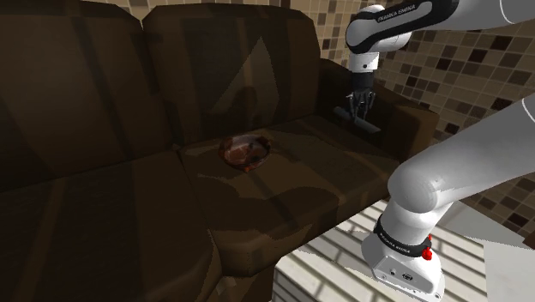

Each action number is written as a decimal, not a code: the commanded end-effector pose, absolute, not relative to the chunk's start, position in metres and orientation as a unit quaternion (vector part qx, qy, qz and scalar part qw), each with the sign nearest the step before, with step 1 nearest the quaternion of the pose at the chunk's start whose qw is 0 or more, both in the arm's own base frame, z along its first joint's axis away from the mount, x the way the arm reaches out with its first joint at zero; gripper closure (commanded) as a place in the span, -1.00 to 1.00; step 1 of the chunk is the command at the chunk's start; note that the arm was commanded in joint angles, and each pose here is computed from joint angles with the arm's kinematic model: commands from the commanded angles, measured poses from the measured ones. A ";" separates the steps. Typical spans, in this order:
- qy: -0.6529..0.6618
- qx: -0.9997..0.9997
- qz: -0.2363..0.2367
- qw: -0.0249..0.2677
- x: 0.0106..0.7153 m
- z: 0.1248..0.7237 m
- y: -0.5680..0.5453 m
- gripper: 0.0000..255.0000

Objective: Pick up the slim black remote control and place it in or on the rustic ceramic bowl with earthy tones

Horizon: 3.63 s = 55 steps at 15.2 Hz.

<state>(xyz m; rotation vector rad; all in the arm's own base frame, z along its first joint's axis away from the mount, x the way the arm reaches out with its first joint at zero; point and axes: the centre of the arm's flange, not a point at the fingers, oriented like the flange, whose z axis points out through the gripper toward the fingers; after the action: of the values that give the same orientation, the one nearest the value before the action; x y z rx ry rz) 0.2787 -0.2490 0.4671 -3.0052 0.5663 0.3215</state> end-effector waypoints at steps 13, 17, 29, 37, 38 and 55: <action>0.184 -0.977 0.105 0.033 0.366 0.479 -0.152 1.00; 0.184 -0.977 0.105 0.033 0.401 0.477 -0.112 1.00; 0.184 -0.977 0.105 0.033 0.506 0.472 0.006 1.00; 0.184 -0.977 0.105 0.033 0.538 0.444 0.043 1.00; 0.184 -0.977 0.105 0.033 0.538 0.438 0.043 1.00; 0.184 -0.977 0.105 0.033 0.538 0.413 0.043 -1.00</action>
<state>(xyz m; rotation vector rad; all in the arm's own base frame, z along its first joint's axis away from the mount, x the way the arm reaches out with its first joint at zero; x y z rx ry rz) 0.5379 0.0429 0.4130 -3.0050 0.5662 0.3222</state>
